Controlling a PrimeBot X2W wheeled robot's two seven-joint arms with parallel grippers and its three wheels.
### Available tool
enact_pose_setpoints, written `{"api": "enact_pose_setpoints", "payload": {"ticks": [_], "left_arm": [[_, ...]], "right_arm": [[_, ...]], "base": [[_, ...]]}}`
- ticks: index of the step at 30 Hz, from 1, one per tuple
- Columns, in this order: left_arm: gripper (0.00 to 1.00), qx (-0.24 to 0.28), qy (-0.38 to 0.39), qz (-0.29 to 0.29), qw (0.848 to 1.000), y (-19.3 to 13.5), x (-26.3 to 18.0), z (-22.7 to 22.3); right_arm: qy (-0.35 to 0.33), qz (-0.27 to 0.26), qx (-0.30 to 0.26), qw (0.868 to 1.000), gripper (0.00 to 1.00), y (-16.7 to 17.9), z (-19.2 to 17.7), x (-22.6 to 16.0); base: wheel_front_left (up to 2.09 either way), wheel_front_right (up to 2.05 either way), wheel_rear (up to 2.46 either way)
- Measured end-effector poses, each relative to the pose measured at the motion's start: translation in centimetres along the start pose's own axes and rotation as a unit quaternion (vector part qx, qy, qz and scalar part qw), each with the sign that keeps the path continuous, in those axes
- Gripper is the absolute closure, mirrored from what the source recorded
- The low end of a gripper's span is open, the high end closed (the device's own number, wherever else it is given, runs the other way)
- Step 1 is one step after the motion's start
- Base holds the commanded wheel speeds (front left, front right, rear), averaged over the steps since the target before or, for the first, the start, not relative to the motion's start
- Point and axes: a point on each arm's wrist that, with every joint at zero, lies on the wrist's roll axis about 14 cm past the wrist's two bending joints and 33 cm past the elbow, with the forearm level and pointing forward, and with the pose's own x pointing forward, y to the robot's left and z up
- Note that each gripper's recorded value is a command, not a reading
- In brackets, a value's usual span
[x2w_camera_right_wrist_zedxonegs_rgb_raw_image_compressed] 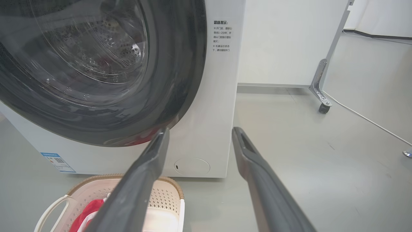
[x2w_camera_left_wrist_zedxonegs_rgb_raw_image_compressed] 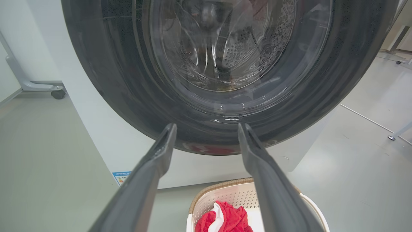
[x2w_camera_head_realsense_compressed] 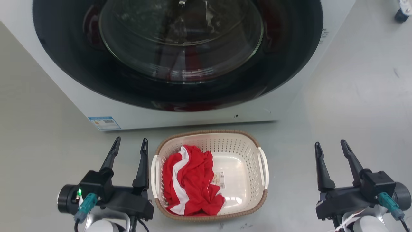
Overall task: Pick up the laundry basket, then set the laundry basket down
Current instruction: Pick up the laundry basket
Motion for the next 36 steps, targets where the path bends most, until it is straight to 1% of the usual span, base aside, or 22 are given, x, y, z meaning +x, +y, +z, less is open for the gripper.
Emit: {"api": "enact_pose_setpoints", "payload": {"ticks": [7,14,18,23,31,36], "left_arm": [[0.0,-0.004,0.033,-0.003,0.999,0.1,2.0,-2.3],[0.0,-0.008,0.073,-0.001,0.997,0.5,4.4,-5.2],[0.0,-0.012,0.1,-0.013,0.995,0.2,6.2,-7.4],[0.0,-0.014,0.125,-0.023,0.992,0.1,8.4,-9.4],[0.0,-0.007,0.184,-0.033,0.982,0.9,11.1,-13.7],[0.0,-0.009,0.234,-0.025,0.972,2.0,11.2,-17.4]], "right_arm": [[0.02,0.006,0.003,1.0,0.0,0.0,-1.8,2.1],[0.045,0.009,0.01,0.999,0.0,0.2,-4.3,4.3],[0.064,0.009,0.014,0.998,0.0,0.2,-6.4,5.8],[0.076,0.021,0.017,0.997,0.0,0.6,-8.2,8.0],[0.096,0.051,0.015,0.994,0.0,2.0,-11.3,11.6],[0.139,0.065,0.011,0.988,0.0,2.5,-15.1,12.0]], "base": [[0.0,0.0,0.0],[0.0,0.0,0.0],[0.0,0.0,0.0],[0.0,0.0,0.0],[0.0,0.0,0.0],[0.0,0.0,0.0]]}}
